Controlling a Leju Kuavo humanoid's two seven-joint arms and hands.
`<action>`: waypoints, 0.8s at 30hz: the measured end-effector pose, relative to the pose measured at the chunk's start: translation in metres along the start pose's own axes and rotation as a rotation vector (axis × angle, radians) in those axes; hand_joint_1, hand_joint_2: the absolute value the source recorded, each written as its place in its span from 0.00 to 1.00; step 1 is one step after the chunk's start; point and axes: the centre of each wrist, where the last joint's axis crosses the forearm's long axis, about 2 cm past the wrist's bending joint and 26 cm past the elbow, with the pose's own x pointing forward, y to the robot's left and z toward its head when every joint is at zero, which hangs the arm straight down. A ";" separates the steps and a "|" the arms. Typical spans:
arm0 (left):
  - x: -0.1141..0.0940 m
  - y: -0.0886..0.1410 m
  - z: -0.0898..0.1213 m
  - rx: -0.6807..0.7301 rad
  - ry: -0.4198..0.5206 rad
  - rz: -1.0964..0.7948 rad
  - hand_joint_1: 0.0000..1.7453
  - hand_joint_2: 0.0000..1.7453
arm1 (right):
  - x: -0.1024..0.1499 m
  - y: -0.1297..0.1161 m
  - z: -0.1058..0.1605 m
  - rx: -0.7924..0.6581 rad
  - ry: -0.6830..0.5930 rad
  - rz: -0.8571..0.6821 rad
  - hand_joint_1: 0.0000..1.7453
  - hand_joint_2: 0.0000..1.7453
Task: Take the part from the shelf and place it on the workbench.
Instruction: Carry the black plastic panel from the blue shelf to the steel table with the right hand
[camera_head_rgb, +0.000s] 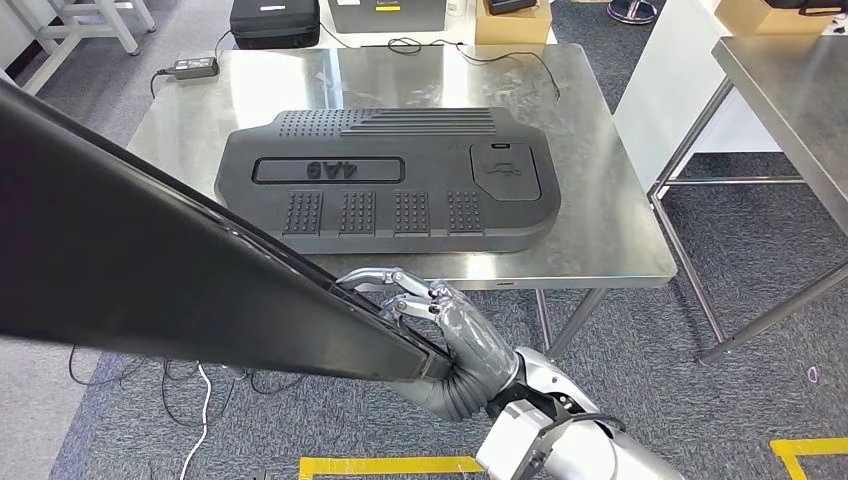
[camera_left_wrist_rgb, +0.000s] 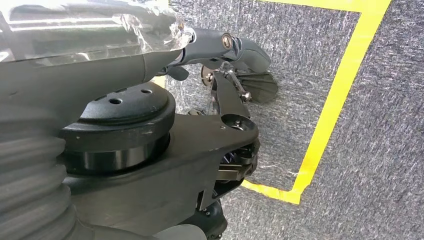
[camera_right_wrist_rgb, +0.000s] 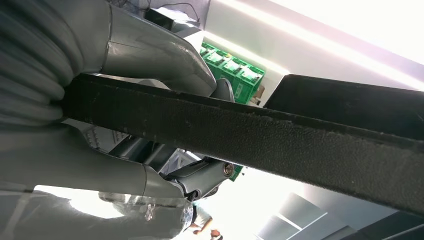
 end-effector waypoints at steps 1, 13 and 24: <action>0.000 0.000 0.000 0.000 0.000 0.000 0.00 1.00 | 0.000 0.000 0.000 0.000 0.000 0.000 1.00 1.00; 0.000 0.000 0.000 -0.002 0.001 0.000 0.00 1.00 | 0.000 0.000 0.000 0.001 -0.001 -0.001 1.00 1.00; 0.000 0.000 0.000 -0.002 0.001 0.000 0.00 1.00 | 0.000 0.000 0.000 0.001 -0.001 -0.001 1.00 1.00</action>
